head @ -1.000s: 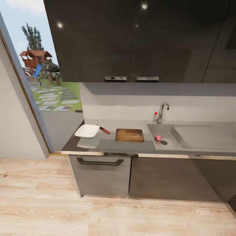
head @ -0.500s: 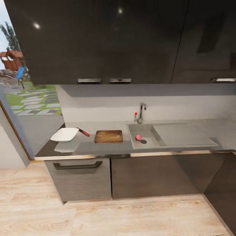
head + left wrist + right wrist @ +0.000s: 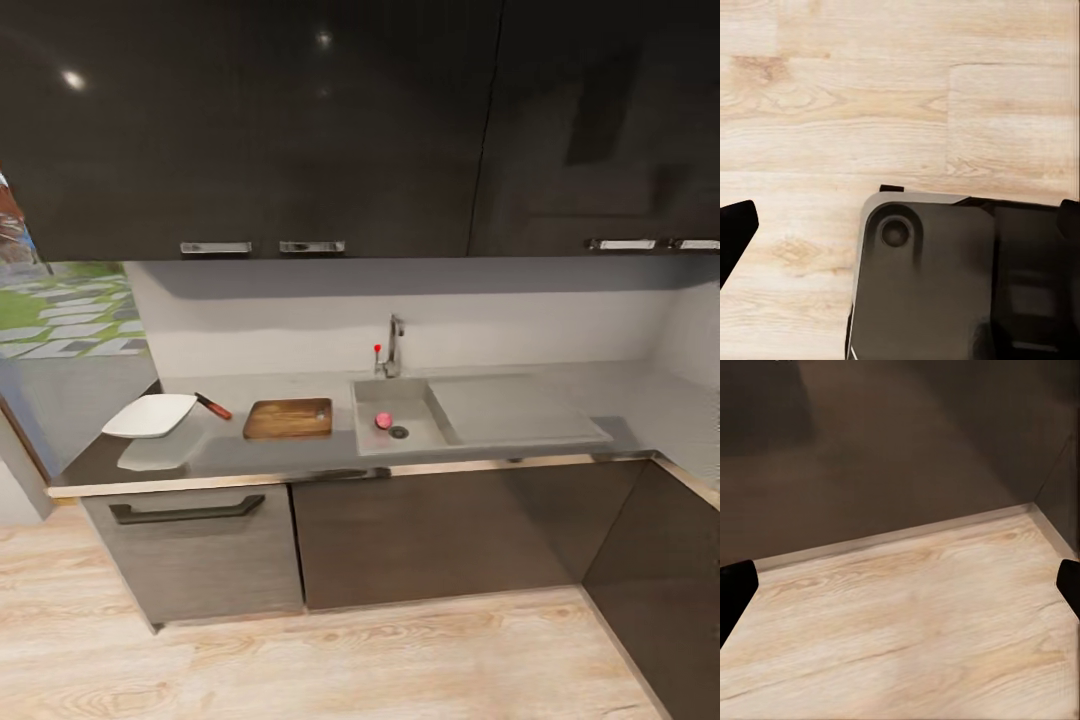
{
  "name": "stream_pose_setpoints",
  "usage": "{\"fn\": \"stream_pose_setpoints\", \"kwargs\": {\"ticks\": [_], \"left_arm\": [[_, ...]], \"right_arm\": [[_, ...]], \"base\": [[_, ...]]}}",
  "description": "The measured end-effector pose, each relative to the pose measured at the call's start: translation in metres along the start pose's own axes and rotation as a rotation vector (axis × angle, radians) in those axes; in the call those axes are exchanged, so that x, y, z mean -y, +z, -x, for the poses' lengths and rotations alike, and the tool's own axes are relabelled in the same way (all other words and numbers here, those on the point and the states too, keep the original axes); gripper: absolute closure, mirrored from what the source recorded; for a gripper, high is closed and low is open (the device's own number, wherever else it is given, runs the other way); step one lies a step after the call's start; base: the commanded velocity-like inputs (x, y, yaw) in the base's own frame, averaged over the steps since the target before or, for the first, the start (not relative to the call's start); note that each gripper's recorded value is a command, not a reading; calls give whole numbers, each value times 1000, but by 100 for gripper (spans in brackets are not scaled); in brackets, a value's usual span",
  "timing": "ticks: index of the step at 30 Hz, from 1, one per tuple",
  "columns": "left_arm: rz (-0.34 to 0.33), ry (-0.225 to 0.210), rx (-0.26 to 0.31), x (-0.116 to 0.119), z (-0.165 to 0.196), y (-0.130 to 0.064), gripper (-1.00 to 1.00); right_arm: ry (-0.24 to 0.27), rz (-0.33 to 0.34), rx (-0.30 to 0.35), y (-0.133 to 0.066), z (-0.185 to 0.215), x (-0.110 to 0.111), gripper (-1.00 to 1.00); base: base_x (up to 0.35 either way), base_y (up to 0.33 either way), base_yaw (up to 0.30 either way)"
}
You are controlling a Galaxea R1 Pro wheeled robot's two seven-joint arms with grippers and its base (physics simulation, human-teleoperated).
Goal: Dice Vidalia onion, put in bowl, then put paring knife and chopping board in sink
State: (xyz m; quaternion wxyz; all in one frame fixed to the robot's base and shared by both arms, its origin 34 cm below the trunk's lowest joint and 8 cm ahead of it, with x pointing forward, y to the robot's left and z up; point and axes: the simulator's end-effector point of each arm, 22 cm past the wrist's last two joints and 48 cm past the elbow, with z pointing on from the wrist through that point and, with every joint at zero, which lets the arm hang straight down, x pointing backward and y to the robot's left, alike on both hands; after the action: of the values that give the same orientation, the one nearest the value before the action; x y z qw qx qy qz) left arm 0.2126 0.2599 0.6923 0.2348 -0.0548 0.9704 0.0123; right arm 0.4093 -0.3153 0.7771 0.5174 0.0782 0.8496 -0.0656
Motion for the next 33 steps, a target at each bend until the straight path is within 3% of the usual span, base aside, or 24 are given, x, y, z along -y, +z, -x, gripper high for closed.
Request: {"fn": "stream_pose_setpoints", "kwargs": {"ticks": [19, 33], "left_arm": [[1, 2, 1, -1, 0, 0, -100], [2, 2, 0, -2, 0, 0, -100]], "right_arm": [[-4, 8, 0, -1, 0, -2, -100], [-5, 6, -13, -2, -6, -2, -100]], "base": [[91, -295, 0], [27, -37, 0]]}}
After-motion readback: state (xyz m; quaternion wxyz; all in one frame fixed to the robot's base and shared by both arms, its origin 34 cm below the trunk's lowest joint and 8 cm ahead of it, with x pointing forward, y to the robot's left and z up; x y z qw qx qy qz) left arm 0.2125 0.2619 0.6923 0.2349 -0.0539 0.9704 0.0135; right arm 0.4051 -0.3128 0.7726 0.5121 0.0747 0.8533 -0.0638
